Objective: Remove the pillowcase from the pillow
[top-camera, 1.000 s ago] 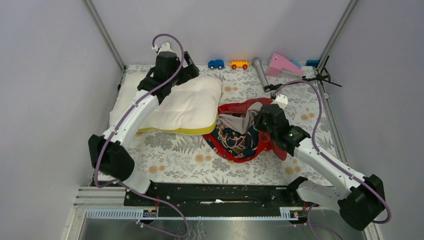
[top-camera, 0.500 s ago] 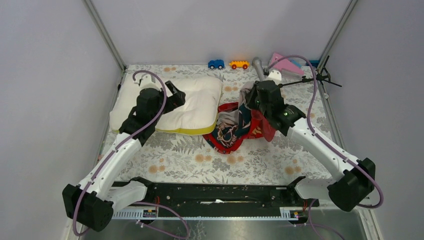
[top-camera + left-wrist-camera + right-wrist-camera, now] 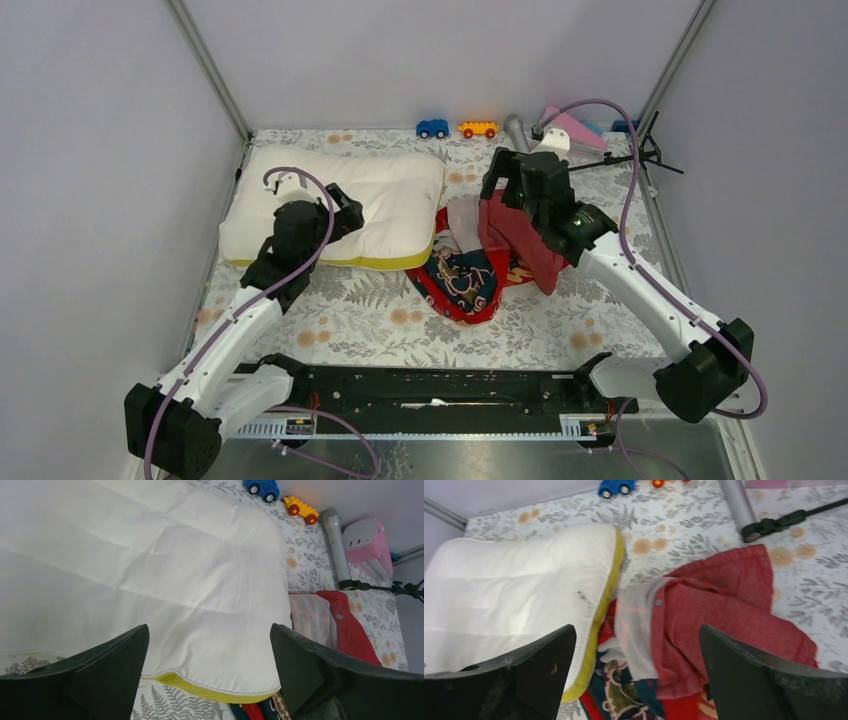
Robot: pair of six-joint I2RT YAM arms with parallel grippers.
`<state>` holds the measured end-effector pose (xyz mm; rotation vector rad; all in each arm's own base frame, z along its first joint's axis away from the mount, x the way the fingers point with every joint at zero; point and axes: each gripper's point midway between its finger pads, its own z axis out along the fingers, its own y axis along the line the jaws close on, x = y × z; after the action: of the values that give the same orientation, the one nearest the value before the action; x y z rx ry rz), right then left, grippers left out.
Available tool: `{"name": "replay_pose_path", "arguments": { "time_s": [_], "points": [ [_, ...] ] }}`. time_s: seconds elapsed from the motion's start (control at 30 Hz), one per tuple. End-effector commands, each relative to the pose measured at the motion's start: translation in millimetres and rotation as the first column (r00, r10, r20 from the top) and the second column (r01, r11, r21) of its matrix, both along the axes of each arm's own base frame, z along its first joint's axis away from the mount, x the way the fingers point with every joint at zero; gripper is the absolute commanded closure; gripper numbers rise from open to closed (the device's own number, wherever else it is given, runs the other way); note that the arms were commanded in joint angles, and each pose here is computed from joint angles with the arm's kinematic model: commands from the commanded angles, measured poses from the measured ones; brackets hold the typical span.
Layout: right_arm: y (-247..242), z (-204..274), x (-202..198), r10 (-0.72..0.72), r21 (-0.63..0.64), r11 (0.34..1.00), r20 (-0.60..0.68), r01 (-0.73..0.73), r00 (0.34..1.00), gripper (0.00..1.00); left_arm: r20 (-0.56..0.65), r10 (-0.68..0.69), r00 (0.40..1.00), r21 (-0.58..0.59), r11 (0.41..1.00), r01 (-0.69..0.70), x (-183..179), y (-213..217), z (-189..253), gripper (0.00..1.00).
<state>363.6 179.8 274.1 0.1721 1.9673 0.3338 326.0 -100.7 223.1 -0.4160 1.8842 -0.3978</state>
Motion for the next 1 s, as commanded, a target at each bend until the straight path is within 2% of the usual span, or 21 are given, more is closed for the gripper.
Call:
{"name": "replay_pose_path", "arguments": {
  "time_s": [0.0,0.1,0.17,0.3,0.37,0.47,0.53,0.6,0.67,0.73,0.8,0.87,0.9,0.97],
  "points": [
    [-38.2,6.8,-8.1,-0.109,-0.066,0.991,0.049,0.113,0.993,0.00,0.086,0.025,0.996,-0.001,1.000,-0.025,1.8,7.1,15.7,0.01],
    [-46.0,-6.3,-15.8,-0.121,-0.083,0.989,0.025,0.122,0.992,0.00,0.079,-0.004,0.997,-0.012,1.000,0.005,-2.2,2.3,7.2,0.01],
    [-39.1,-24.1,-23.2,-0.071,-0.075,0.995,-0.021,0.069,0.997,0.00,0.067,-0.038,0.997,-0.030,0.999,0.040,-5.8,-4.5,-1.0,0.01],
    [-10.0,-72.9,-47.7,0.118,-0.031,0.992,-0.167,-0.125,0.979,0.00,0.013,-0.138,0.990,-0.080,0.987,0.139,-17.8,-25.8,-23.5,0.01],
    [-16.9,-90.6,-54.8,0.091,-0.044,0.994,-0.204,-0.102,0.975,0.00,-0.003,-0.174,0.985,-0.087,0.981,0.173,-24.3,-33.5,-33.8,0.01],
    [-47.8,-100.7,-52.1,-0.054,-0.107,0.994,-0.148,0.038,0.987,0.00,0.019,-0.216,0.976,-0.065,0.974,0.217,-28.8,-39.3,-44.2,0.01],
    [-69.9,-97.6,-42.1,-0.160,-0.119,0.981,-0.049,0.154,0.986,0.00,0.104,-0.230,0.968,-0.039,0.971,0.235,-24.4,-41.7,-43.1,0.01],
    [-94.8,-103.4,-31.5,-0.247,-0.117,0.963,-0.024,0.242,0.969,0.00,0.190,-0.230,0.955,0.016,0.973,0.231,-15.9,-40.4,-38.7,0.01],
    [-119.2,-112.2,-19.3,-0.294,-0.056,0.955,-0.069,0.291,0.953,0.00,0.215,-0.183,0.959,0.090,0.982,0.167,-4.7,-28.8,-32.7,0.01],
    [-147.6,-120.6,-6.3,-0.326,0.074,0.939,-0.109,0.335,0.939,0.00,0.238,-0.106,0.966,0.181,0.981,0.063,6.6,-9.2,-24.5,0.01],
    [-173.1,-125.2,-1.8,-0.355,0.148,0.919,-0.098,0.366,0.930,0.00,0.281,0.004,0.960,0.197,0.978,-0.062,13.8,14.0,-21.6,0.01],
    [-187.1,-123.8,-1.5,-0.361,0.147,0.922,-0.012,0.359,0.932,0.00,0.334,0.029,0.942,0.191,0.977,-0.098,19.2,27.3,-24.7,0.01],
    [-186.1,-119.2,-1.3,-0.319,0.115,0.944,0.075,0.310,0.945,0.00,0.341,0.045,0.939,0.201,0.972,-0.120,22.7,35.9,-30.0,0.01],
    [-188.1,-118.1,-7.8,-0.282,0.070,0.959,0.222,0.273,0.933,0.00,0.306,0.078,0.949,0.251,0.955,-0.159,32.3,53.4,-44.8,0.01]
  ]
}}
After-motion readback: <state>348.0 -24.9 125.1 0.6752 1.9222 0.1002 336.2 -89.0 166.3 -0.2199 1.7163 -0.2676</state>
